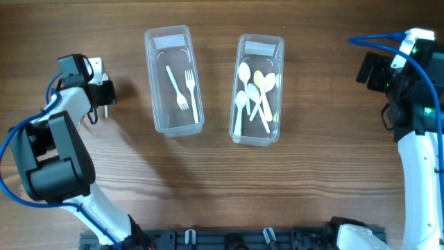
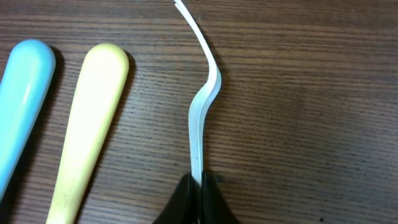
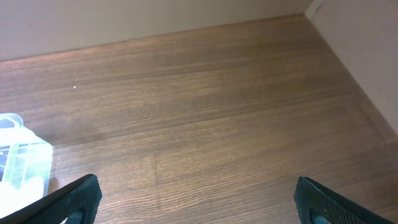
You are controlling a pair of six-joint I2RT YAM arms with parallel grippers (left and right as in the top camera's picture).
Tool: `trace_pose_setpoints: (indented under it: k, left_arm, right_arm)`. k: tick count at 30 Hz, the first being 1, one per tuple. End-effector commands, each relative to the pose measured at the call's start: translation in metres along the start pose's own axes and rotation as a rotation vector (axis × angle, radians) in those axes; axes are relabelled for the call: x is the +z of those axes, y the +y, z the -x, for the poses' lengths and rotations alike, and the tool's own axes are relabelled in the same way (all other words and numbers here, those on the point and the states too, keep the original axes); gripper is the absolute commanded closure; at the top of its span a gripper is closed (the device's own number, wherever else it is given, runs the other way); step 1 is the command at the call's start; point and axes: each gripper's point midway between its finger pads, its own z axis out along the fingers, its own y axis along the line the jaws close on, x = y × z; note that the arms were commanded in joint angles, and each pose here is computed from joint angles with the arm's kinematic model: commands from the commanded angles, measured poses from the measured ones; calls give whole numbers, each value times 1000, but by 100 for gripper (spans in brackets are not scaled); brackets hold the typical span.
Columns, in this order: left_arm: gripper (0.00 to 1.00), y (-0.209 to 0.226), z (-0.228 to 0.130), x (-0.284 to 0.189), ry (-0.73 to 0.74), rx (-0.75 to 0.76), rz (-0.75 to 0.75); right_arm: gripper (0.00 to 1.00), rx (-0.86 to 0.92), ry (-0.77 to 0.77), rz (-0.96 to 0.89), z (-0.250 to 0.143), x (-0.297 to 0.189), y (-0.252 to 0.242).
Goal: Pack container
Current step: 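Grasp the last white fork with the left gripper, then drop the white fork into the left container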
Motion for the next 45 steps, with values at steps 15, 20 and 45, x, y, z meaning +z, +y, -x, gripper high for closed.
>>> trace_pose_setpoints:
  k: [15, 20, 45]
  left_arm:
    - [96, -135, 68, -212, -358, 10, -295]
    - [96, -175, 26, -200, -172, -72, -360]
    - [21, -28, 58, -220, -357, 44, 227]
  right_arm:
    - [0, -11, -2, -2, 1, 1, 0]
    - [0, -11, -2, -2, 1, 1, 0]
    - [0, -11, -2, -2, 1, 1, 0]
